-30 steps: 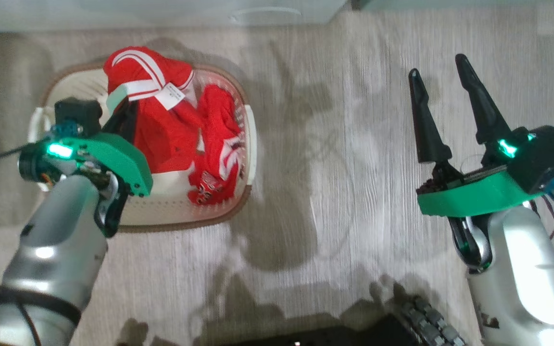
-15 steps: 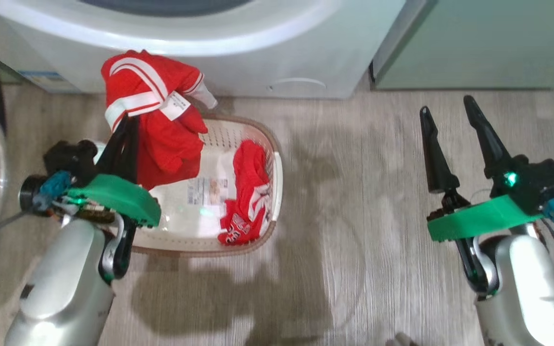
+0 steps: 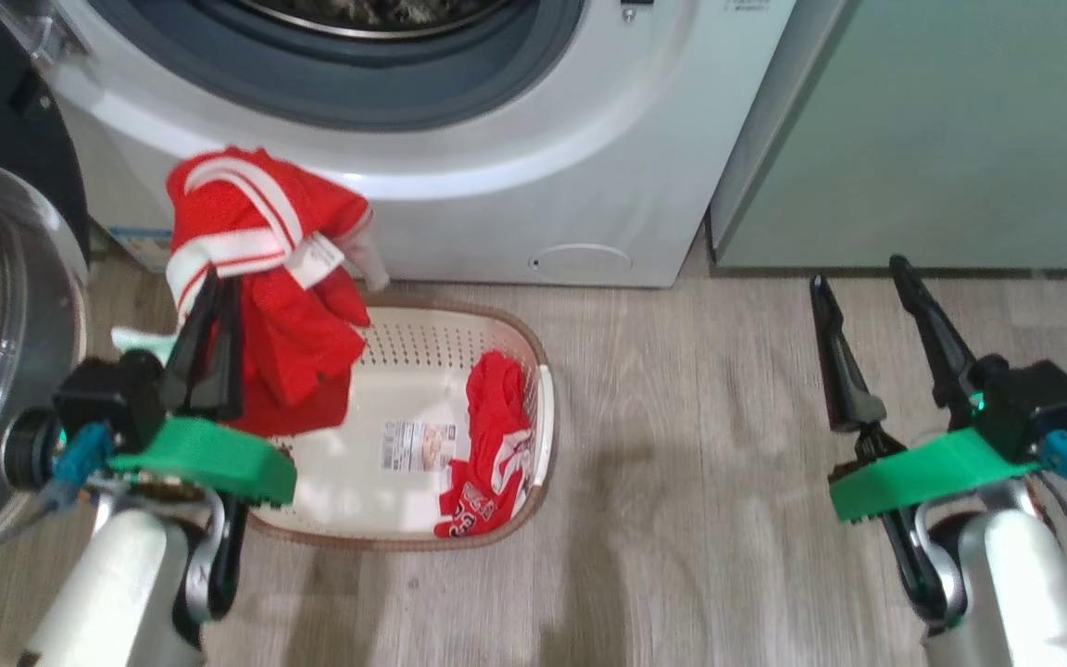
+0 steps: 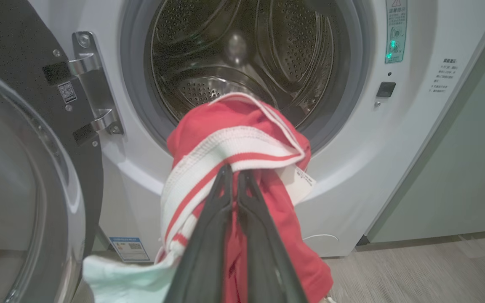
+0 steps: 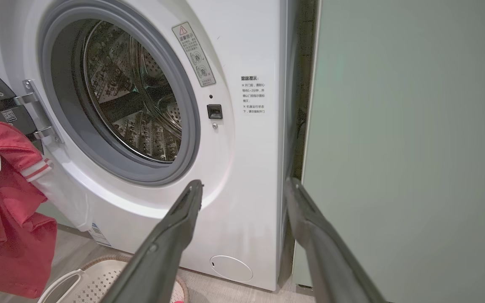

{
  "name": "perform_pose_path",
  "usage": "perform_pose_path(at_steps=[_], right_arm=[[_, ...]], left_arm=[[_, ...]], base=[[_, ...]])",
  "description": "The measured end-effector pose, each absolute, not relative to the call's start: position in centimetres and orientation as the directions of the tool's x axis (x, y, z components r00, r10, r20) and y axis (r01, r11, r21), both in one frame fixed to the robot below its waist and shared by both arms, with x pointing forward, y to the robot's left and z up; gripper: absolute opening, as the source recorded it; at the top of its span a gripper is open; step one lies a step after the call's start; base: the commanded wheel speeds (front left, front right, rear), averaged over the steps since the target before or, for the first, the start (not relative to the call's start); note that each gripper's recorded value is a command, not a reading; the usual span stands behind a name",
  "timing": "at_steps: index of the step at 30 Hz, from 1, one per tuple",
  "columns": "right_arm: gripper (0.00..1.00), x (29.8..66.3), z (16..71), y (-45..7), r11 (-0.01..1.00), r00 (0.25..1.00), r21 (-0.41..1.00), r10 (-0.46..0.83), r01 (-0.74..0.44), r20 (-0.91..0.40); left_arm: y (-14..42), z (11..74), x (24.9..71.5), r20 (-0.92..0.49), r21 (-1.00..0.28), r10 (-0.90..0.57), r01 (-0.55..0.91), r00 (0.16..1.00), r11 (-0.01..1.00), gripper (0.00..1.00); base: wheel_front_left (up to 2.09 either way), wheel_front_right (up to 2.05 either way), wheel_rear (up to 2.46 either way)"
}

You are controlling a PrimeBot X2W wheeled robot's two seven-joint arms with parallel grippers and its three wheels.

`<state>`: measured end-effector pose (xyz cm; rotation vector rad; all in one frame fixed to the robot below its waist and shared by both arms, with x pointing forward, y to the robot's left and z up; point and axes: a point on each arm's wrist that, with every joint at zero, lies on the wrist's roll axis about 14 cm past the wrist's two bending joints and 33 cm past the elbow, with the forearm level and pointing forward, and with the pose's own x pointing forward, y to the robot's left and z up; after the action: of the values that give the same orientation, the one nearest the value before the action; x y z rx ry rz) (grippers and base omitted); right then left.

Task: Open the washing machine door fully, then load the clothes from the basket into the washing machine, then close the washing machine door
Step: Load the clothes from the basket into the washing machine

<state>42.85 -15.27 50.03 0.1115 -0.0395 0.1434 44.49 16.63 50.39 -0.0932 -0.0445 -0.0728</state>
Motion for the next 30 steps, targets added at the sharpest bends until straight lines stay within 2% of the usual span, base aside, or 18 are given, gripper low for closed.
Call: perform_pose_path(at_steps=[19,30], right_arm=[[1.0,37.0,51.6,-17.3,0.99,0.995,0.107,0.084,-0.088,0.046],[1.0,36.7,52.4,-17.5,0.991,0.995,0.107,0.077,-0.083,0.063]], left_arm=[[16.6,52.3,37.9,0.037,-0.062,-0.06,0.062,0.998,0.996,0.0],[16.6,52.4,37.4,0.029,-0.06,-0.06,0.062,0.998,0.996,0.0]], base=[[0.0,0.0,0.0],[0.0,0.0,0.0]])
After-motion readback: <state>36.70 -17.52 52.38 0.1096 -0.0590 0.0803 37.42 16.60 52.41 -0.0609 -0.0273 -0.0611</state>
